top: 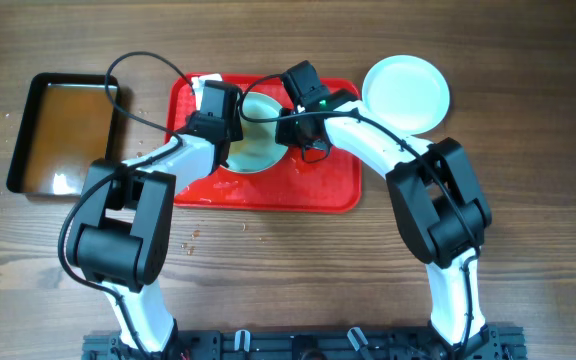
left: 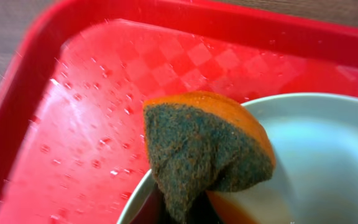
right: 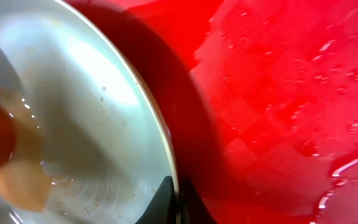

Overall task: Clean dirty plates on tray and stack at the side
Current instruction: 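Scrub the last plate with the left sponge while right gripper holds it, then lift the last plate with the right gripper and carry it right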

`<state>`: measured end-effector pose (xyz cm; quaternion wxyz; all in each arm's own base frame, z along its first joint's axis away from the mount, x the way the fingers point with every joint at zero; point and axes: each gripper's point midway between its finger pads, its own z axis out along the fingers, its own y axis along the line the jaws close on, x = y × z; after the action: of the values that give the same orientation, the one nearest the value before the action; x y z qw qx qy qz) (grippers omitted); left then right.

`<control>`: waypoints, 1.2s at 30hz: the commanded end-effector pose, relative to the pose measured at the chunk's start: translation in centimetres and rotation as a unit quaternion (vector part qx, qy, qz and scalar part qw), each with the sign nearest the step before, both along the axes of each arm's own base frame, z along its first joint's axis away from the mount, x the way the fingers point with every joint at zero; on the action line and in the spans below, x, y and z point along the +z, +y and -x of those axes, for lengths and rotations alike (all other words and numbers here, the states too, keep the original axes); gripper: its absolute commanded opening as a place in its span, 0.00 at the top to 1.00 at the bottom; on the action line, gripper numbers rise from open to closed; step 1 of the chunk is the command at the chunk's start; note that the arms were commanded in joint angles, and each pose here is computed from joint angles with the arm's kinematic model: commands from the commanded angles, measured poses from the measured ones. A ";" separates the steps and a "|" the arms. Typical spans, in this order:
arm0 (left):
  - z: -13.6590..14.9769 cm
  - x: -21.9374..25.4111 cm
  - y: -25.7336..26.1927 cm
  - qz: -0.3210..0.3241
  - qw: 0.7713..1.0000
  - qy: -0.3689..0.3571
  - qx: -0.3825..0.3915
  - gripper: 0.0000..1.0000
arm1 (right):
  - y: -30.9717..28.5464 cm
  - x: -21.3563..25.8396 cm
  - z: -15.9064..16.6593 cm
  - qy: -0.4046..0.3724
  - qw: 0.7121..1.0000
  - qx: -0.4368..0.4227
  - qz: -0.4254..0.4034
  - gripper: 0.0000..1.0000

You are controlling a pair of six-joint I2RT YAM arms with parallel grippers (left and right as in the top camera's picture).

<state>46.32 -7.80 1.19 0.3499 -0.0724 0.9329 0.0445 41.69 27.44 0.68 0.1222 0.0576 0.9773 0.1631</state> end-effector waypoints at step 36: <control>6.9 3.6 1.5 0.175 0.975 0.134 0.002 0.96 | -13.4 30.2 -4.3 -0.275 0.697 0.157 0.644 0.96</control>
<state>39.44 -5.73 4.51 0.2044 -0.1270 0.9662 -0.0928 46.76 17.11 23.92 0.3741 -0.2377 0.8398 -0.3135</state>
